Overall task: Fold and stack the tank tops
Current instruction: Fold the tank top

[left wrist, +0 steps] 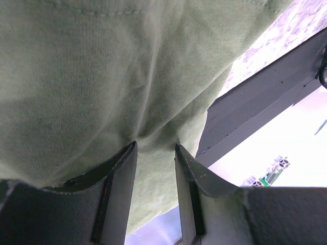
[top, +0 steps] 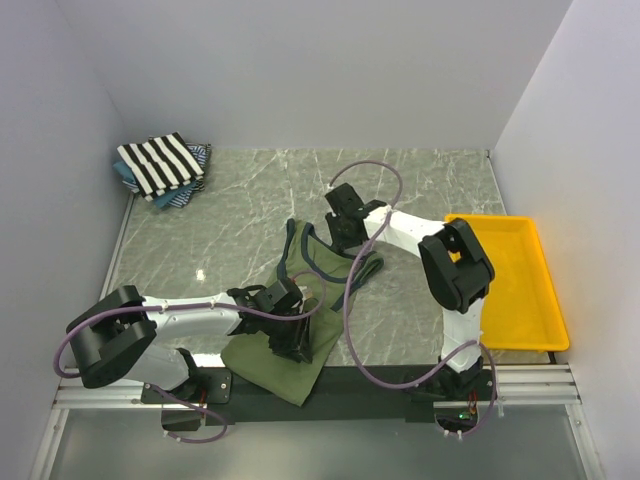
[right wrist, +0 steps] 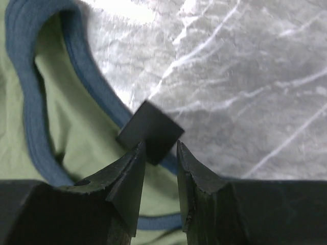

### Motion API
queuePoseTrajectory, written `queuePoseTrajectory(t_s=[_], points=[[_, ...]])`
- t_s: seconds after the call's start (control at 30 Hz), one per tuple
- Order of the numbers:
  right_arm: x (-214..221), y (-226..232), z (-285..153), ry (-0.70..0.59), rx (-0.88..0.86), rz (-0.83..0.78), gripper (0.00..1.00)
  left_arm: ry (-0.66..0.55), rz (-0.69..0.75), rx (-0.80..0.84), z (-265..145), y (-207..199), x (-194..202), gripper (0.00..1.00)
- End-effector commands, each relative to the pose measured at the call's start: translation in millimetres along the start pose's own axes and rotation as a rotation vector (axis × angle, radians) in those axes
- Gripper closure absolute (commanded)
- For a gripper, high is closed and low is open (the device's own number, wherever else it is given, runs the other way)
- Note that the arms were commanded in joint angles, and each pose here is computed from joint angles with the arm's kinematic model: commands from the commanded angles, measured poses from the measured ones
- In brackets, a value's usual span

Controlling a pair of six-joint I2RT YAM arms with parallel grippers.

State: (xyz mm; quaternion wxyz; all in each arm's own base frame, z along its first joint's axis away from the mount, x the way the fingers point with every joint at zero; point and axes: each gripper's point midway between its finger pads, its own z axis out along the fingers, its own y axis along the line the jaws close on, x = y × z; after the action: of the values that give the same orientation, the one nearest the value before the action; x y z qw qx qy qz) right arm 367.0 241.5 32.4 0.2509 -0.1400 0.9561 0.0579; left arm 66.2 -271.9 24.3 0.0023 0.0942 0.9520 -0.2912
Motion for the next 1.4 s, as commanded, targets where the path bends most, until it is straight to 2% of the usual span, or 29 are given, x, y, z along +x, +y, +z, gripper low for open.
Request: queuePoseTrajectory(t_s=[0.0, 0.23, 0.37, 0.8, 0.9, 1.0, 1.2, 1.37], points=[[-9.8, -1.0, 6.3, -0.001, 0.037, -0.002, 0.62, 0.041, 0.005, -0.076, -0.3, 21.7, 12.3, 0.57], [-3.2, -21.2, 9.0, 0.042, 0.165, 0.004, 0.64, 0.043, 0.009, -0.078, -0.6, 21.2, 11.9, 0.57], [-1.5, -48.2, 7.6, 0.069, 0.291, 0.039, 0.64, 0.046, 0.011, -0.078, -0.5, 20.9, 11.7, 0.57], [-23.8, -84.6, 4.8, 0.032, 0.357, 0.166, 0.65, 0.023, 0.018, -0.081, -5.0, 20.4, 3.1, 0.56], [-37.8, -63.0, -9.8, -0.045, 0.222, 0.160, 0.65, 0.009, 0.017, -0.074, -7.9, 17.9, -1.2, 0.55], [-46.1, -26.4, -25.0, -0.093, 0.091, 0.077, 0.64, 0.017, 0.013, -0.082, -7.6, 21.6, 0.4, 0.55], [-25.4, 18.7, -18.9, -0.038, 0.052, -0.062, 0.64, 0.006, -0.057, -0.075, -12.3, 29.1, -3.2, 0.55], [-13.9, 12.4, -5.1, 0.010, 0.128, -0.057, 0.64, -0.028, -0.076, -0.060, -23.4, 27.8, -14.7, 0.54]])
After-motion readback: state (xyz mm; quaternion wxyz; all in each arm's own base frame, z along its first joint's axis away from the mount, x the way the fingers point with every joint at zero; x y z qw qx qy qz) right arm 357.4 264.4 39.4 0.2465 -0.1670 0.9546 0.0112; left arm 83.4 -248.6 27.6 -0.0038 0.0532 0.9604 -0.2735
